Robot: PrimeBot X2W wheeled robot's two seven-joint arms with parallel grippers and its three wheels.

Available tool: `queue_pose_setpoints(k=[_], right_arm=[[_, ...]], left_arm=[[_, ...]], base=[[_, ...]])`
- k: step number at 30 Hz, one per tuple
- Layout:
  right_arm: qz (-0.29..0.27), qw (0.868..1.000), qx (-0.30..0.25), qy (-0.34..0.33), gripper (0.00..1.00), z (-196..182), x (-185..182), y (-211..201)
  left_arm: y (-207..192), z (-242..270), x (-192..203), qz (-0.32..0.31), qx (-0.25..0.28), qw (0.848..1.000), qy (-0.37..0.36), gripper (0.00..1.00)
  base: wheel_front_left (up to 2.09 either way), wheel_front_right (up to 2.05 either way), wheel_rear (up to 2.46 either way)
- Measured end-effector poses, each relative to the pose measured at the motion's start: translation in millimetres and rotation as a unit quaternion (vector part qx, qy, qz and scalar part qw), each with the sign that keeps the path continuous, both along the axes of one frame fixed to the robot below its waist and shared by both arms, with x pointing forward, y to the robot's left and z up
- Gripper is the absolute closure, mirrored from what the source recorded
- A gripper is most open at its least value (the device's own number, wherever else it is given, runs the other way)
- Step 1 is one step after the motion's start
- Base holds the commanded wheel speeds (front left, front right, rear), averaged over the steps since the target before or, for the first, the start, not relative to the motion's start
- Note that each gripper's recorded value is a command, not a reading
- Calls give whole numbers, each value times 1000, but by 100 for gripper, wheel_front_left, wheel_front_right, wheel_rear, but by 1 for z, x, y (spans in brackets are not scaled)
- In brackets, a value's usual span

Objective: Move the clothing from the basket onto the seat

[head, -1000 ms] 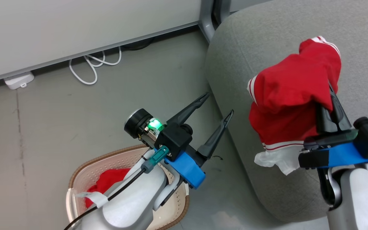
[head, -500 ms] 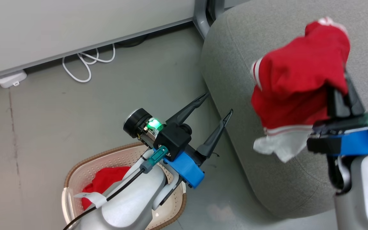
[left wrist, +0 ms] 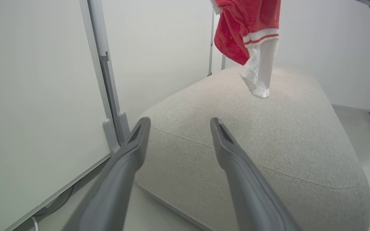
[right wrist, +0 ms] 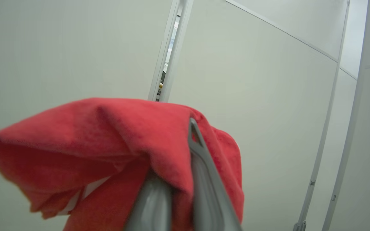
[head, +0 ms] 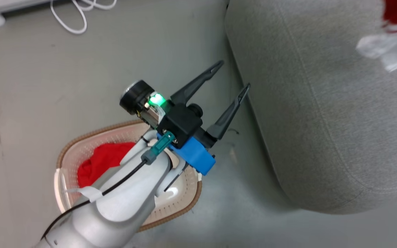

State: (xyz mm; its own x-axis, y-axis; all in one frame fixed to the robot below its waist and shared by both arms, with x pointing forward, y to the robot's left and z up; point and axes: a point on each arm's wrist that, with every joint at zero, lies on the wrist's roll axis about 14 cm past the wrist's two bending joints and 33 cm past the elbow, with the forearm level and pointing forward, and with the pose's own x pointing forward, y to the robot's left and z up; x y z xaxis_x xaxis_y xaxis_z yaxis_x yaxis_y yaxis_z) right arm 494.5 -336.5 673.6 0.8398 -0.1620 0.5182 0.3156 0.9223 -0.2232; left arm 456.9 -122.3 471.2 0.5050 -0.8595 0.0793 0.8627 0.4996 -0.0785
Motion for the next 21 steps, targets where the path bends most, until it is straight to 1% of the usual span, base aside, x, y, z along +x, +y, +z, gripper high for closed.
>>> queue_pose_setpoints(k=[4, 8, 14, 18, 21], right_arm=[[-22, 1000, -22, -1, 100, 0, 23, -20], [-43, 999, -22, 19, 100, -21, 47, -40], [-75, 993, -5, 89, 100, -81, 72, -69], [-93, 983, 7, 159, 100, -132, 78, -84], [-110, 975, 27, 190, 100, -160, 77, -96]], left_arm=[[5, -23, 19, 5, 7, 1000, 11, 0], [10, -50, 33, 10, 15, 1000, 26, 0], [13, -83, 42, 12, 19, 998, 51, 0], [15, -98, 44, 13, 21, 998, 62, 0], [17, -104, 44, 14, 23, 997, 68, 0]], base=[[0, 0, 0], [0, 0, 0], [0, 0, 0], [0, 0, 0], [0, 0, 0]])
